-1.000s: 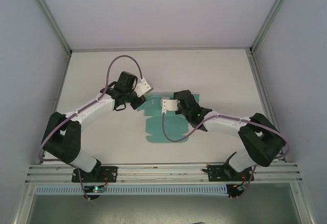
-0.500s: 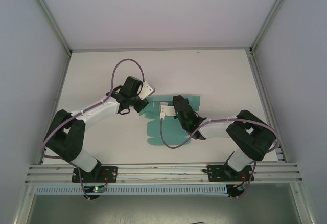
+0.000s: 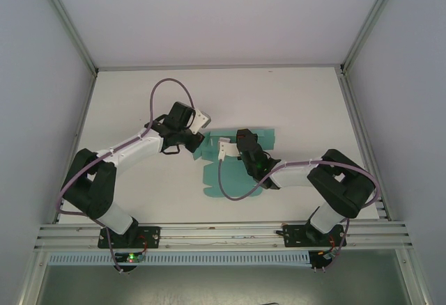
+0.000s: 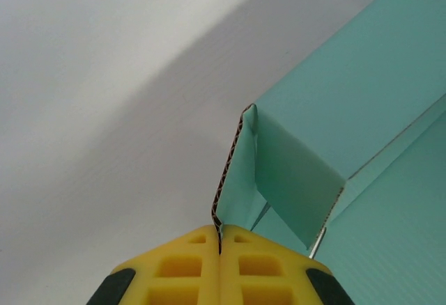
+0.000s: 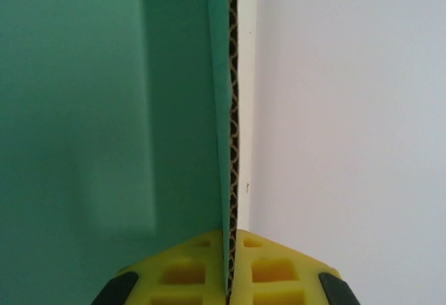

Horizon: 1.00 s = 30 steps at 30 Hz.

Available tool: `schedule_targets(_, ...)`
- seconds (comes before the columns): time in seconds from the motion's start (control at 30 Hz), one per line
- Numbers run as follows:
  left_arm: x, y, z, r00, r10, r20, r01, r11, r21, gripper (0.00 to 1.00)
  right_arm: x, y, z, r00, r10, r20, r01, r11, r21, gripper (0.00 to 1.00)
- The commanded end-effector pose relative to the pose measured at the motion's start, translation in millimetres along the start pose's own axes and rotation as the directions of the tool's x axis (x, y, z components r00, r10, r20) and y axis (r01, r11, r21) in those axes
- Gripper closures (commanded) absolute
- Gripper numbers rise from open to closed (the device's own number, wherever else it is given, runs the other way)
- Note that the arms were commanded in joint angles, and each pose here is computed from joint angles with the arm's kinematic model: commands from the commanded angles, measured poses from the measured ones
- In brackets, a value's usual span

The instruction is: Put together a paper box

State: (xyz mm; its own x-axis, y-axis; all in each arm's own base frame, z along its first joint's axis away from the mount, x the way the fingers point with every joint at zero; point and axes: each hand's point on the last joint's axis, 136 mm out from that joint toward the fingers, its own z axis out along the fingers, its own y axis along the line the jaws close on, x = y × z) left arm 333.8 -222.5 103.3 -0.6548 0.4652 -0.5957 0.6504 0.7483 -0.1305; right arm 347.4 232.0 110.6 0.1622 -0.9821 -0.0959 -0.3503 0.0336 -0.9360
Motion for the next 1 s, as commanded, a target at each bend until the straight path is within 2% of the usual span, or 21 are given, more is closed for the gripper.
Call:
schedule_targets(0.0, -10, -51, 1, 0.999, -0.014, 0.028, 0.008, 0.981, 0.195, 1.00, -21, -17, -2, 0.996, 0.071, 0.059, -0.073, 0.996, 0.042, 1.00)
schedule_targets(0.2, -16, -72, 14, 1.000, -0.031, -0.002, 0.031, 0.980, 0.196, 1.00, -21, -16, -7, 0.993, 0.104, 0.054, -0.107, 0.992, 0.063, 1.00)
schedule_targets(0.33, -26, -85, 15, 0.998, -0.039, 0.042, 0.030, 0.981, 0.194, 1.00, -18, -14, -8, 0.988, 0.146, 0.049, -0.149, 0.986, 0.073, 1.00)
schedule_targets(0.43, -27, -82, 20, 0.995, -0.085, 0.054, 0.074, 0.981, 0.180, 1.00, -16, -10, -9, 0.983, 0.178, 0.054, -0.182, 0.980, 0.074, 1.00)
schedule_targets(0.5, -19, -73, 24, 0.995, -0.094, 0.033, 0.089, 0.988, 0.129, 1.00, -14, -6, -9, 0.980, 0.190, 0.055, -0.193, 0.979, 0.069, 1.00)
schedule_targets(0.53, -16, -66, 26, 0.995, -0.099, 0.026, 0.097, 0.991, 0.089, 0.96, -11, -4, -9, 0.979, 0.195, 0.051, -0.199, 0.978, 0.068, 1.00)
schedule_targets(0.57, -14, -61, 25, 0.994, -0.105, 0.018, 0.104, 0.993, 0.060, 0.96, -9, -3, -8, 0.979, 0.199, 0.047, -0.201, 0.977, 0.068, 1.00)
schedule_targets(0.63, -11, -58, 22, 0.995, -0.103, 0.014, 0.103, 0.994, 0.044, 0.84, -5, 0, -7, 0.980, 0.198, 0.038, -0.200, 0.978, 0.065, 1.00)
schedule_targets(0.67, -12, -58, 18, 0.994, -0.109, 0.024, 0.108, 0.993, 0.042, 0.84, -3, 0, -6, 0.979, 0.200, 0.033, -0.202, 0.977, 0.068, 1.00)
schedule_targets(0.7, -13, -58, 15, 0.993, -0.114, 0.034, 0.112, 0.993, 0.041, 0.79, -1, 0, -6, 0.980, 0.199, 0.030, -0.201, 0.977, 0.070, 1.00)
schedule_targets(0.73, -13, -57, 11, 0.992, -0.118, 0.049, 0.117, 0.993, 0.031, 0.61, 0, -2, -6, 0.979, 0.200, 0.030, -0.202, 0.976, 0.075, 1.00)
schedule_targets(0.77, -14, -53, 7, 0.989, -0.129, 0.065, 0.129, 0.992, 0.010, 0.52, 1, -2, -6, 0.980, 0.199, 0.030, -0.201, 0.977, 0.074, 1.00)
schedule_targets(0.83, -13, -42, -2, 0.984, -0.155, 0.087, 0.159, 0.986, -0.039, 0.52, 2, -2, -7, 0.981, 0.189, 0.037, -0.192, 0.979, 0.071, 1.00)
schedule_targets(0.87, -13, -38, -7, 0.980, -0.176, 0.096, 0.182, 0.981, -0.061, 0.46, 3, -2, -8, 0.981, 0.188, 0.040, -0.191, 0.979, 0.069, 1.00)
schedule_targets(0.93, -12, -31, -18, 0.972, -0.205, 0.116, 0.215, 0.974, -0.078, 0.29, 4, 1, -7, 0.984, 0.175, 0.042, -0.177, 0.982, 0.062, 1.00)
schedule_targets(0.97, -12, -29, -24, 0.969, -0.213, 0.127, 0.225, 0.971, -0.084, 0.15, 5, 4, -7, 0.985, 0.167, 0.042, -0.169, 0.984, 0.054, 1.00)
